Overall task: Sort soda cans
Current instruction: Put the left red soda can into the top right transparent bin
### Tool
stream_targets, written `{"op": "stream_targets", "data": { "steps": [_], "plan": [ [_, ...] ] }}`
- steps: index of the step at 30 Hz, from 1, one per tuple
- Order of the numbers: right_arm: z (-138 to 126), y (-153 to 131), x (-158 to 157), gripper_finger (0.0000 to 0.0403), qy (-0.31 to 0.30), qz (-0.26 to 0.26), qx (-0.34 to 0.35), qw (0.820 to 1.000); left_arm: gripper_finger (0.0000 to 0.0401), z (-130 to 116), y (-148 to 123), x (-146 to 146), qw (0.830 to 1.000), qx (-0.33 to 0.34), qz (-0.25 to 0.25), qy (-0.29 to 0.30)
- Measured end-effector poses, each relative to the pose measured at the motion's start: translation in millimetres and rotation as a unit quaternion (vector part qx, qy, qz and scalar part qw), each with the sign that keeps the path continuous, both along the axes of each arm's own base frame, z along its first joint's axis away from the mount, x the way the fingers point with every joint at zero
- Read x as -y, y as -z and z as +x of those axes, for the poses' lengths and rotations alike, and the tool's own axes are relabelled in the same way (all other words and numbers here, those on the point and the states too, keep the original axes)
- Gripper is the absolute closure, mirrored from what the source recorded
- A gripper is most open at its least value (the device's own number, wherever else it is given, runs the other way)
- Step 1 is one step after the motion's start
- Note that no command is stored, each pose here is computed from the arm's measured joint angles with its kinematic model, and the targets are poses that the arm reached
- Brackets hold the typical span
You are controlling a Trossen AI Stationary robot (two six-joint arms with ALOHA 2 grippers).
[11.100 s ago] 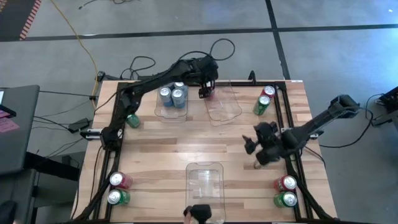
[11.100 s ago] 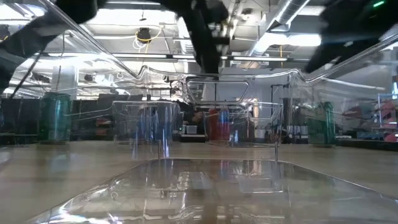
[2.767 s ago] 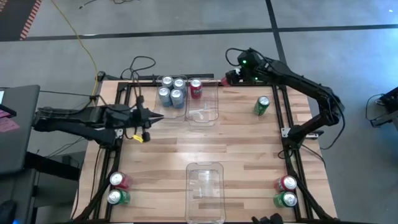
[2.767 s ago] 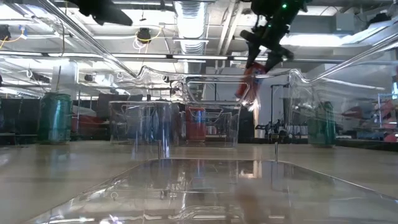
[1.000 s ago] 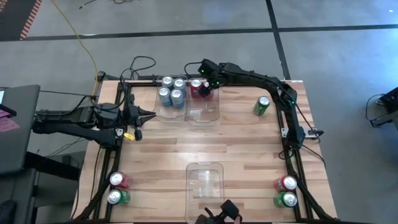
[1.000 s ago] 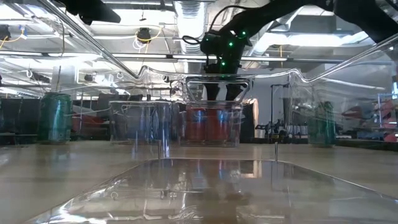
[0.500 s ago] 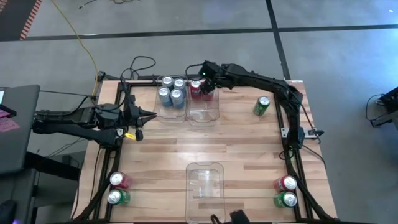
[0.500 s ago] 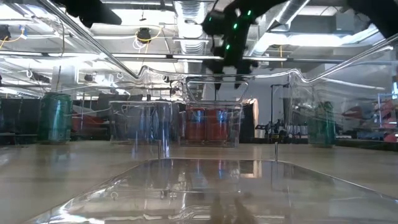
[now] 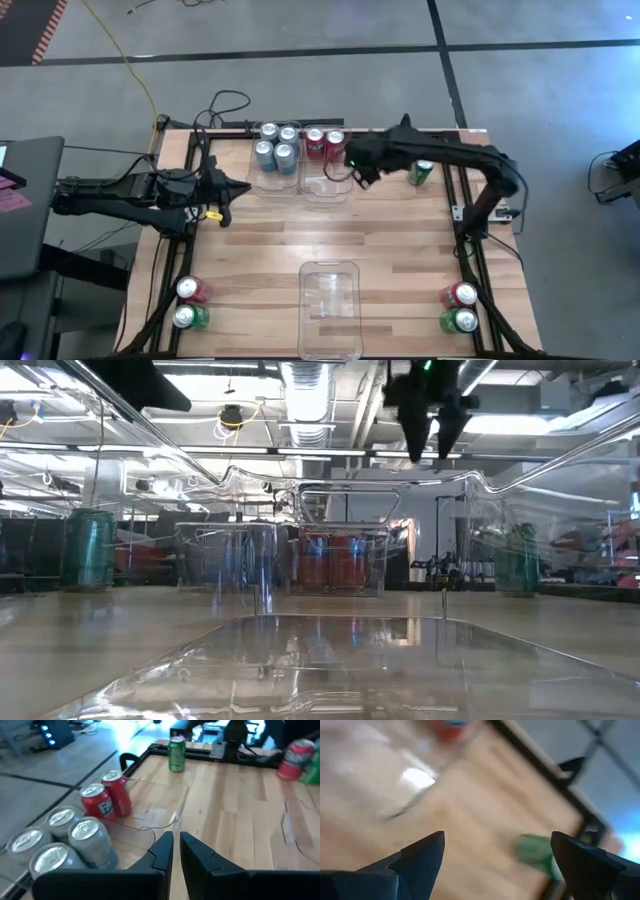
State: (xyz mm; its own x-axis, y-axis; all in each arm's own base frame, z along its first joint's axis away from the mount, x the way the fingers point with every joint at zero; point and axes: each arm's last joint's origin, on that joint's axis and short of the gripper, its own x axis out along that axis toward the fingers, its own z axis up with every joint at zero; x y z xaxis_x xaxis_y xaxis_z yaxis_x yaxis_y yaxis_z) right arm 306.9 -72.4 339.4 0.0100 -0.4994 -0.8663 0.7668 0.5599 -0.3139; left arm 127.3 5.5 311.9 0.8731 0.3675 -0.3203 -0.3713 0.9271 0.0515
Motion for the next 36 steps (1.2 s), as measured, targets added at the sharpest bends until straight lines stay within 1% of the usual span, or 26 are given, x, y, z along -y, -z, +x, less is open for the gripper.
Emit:
{"op": "stream_targets", "data": {
  "steps": [2,4,7,11,13,15,17,19,20,22,24,25,26,27,31,33,36],
  "plan": [
    [-2.9,-1.3,-12.0,0.0024,-0.012,0.012,0.023,1.0,0.0373,-0.3,0.2,-0.7,1.0,0.003,-0.005,-0.016],
    [-2.5,1.3,-23.7,0.0024,-0.012,0.01,0.03,0.999,0.0373,-1.0,1.5,-1.1,1.0,-0.003,-0.007,-0.023],
    [-0.4,-2.0,-42.4,0.0024,-0.03,0.002,0.069,0.997,0.0367,-2.6,5.0,-1.5,0.999,-0.021,-0.008,-0.032],
    [7.9,-1.5,-66.9,0.0024,-0.078,0.001,0.118,0.99,0.0339,-2.1,14.5,-3.1,0.996,-0.047,-0.014,-0.071],
    [13.0,0.9,-73.7,0.0024,-0.102,-0.008,0.12,0.987,0.0318,0.7,25.2,-3.6,0.994,-0.064,-0.024,-0.091],
    [12.5,2.2,-74.4,0.0024,-0.107,-0.025,0.105,0.988,0.0295,4.2,34.1,-3.7,0.99,-0.073,-0.043,-0.109],
    [11.4,4.7,-69.8,0.0024,-0.095,-0.053,0.084,0.991,0.0271,5.7,39.8,-3.4,0.986,-0.086,-0.072,-0.123],
    [13.8,10.6,-63.2,0.0024,-0.075,-0.081,0.064,0.992,0.0249,5.8,40.9,-2.0,0.981,-0.102,-0.114,-0.115],
    [16.0,14.2,-60.0,0.0024,-0.065,-0.092,0.057,0.992,0.0239,6.7,41.0,-0.5,0.979,-0.115,-0.138,-0.1],
    [20.2,19.4,-54.9,0.0024,-0.054,-0.106,0.05,0.992,0.0223,8.6,39.6,3.6,0.969,-0.141,-0.194,-0.057],
    [27.3,26.7,-53.9,0.0024,-0.052,-0.112,0.046,0.991,0.0213,10.4,33.0,7.4,0.957,-0.149,-0.25,-0.02],
    [32.0,31.4,-54.0,0.0024,-0.054,-0.114,0.044,0.991,0.0211,11.1,29.0,8.8,0.95,-0.152,-0.274,-0.012],
    [37.9,38.1,-54.3,0.0024,-0.057,-0.114,0.04,0.991,0.0211,11.4,26.0,9.8,0.945,-0.155,-0.288,-0.015],
    [44.5,46.1,-55.2,0.0024,-0.063,-0.113,0.034,0.991,0.0213,10.7,23.7,10.6,0.941,-0.166,-0.294,-0.024],
    [64.5,78.8,-59.4,0.0024,-0.1,-0.111,-0.016,0.989,0.0234,5.0,16.6,9.1,0.926,-0.23,-0.285,-0.093],
    [70.0,92.0,-58.4,0.0024,-0.103,-0.11,-0.036,0.988,0.0243,2.3,12.0,8.6,0.911,-0.263,-0.291,-0.125],
    [74.6,104.2,-54.0,0.0024,-0.114,-0.107,-0.065,0.986,0.0252,0.1,5.5,11.4,0.887,-0.308,-0.309,-0.151]
  ]
}}
